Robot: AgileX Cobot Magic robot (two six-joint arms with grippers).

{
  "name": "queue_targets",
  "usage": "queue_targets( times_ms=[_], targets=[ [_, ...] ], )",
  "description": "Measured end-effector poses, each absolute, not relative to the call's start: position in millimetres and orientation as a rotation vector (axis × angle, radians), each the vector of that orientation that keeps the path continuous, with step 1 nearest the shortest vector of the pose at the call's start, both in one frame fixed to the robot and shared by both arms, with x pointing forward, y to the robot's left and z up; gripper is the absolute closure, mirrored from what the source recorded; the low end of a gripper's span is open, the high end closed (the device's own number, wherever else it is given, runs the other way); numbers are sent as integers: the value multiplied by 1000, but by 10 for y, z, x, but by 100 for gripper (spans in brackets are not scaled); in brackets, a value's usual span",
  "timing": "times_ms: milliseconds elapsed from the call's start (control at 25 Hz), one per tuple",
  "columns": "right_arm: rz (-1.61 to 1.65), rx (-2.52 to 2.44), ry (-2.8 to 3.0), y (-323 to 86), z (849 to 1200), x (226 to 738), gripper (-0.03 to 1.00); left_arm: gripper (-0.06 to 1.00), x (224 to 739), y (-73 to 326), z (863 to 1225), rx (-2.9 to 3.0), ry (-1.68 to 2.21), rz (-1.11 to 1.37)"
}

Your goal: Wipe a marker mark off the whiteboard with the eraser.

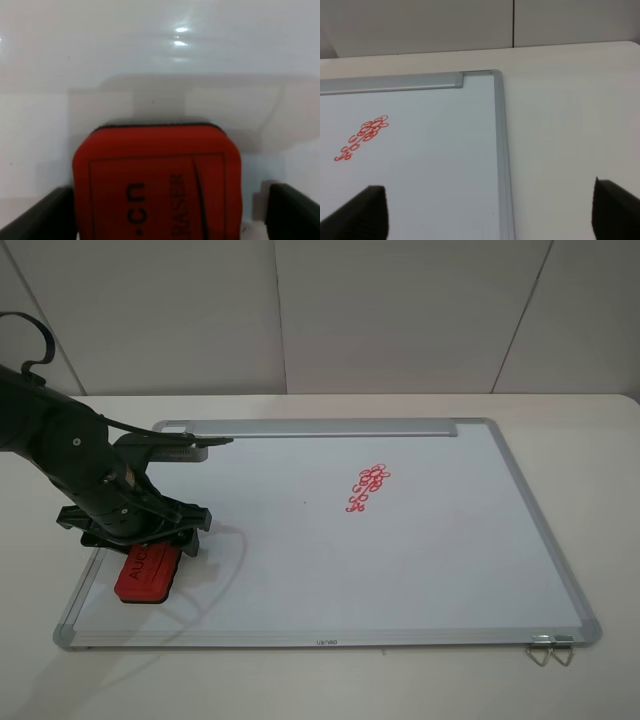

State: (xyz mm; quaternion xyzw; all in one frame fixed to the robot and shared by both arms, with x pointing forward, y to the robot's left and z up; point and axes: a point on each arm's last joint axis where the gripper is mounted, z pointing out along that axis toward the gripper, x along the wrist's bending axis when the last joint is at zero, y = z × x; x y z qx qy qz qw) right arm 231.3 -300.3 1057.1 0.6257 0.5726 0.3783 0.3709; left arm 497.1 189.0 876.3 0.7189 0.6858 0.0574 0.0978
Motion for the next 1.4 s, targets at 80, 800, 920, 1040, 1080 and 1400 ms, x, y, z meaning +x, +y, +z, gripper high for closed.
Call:
queue_targets(
  times_ms=[80, 800, 920, 1040, 1080, 1400],
  targets=[
    [970, 1605, 1468, -3003, 10571, 2313, 24, 18, 4971, 1890, 8763, 2128, 2030, 170],
    [970, 1605, 1469, -3003, 10570, 2313, 24, 17, 4733, 2036, 9918, 1977, 1761, 397],
    [970, 1605, 1469, -3003, 10570, 2313, 24, 17, 4539, 2136, 10281, 1898, 1693, 462],
    [970, 1605, 1469, -3003, 10570, 2313, 24, 17, 4316, 2233, 10590, 1825, 1609, 527],
    [970, 1605, 1469, -3003, 10570, 2313, 24, 17, 4244, 2260, 10668, 1809, 1584, 543],
    [970, 1605, 1469, -3003, 10570, 2313, 24, 17, 3651, 2534, 10921, 1749, 1401, 673]
  ],
)
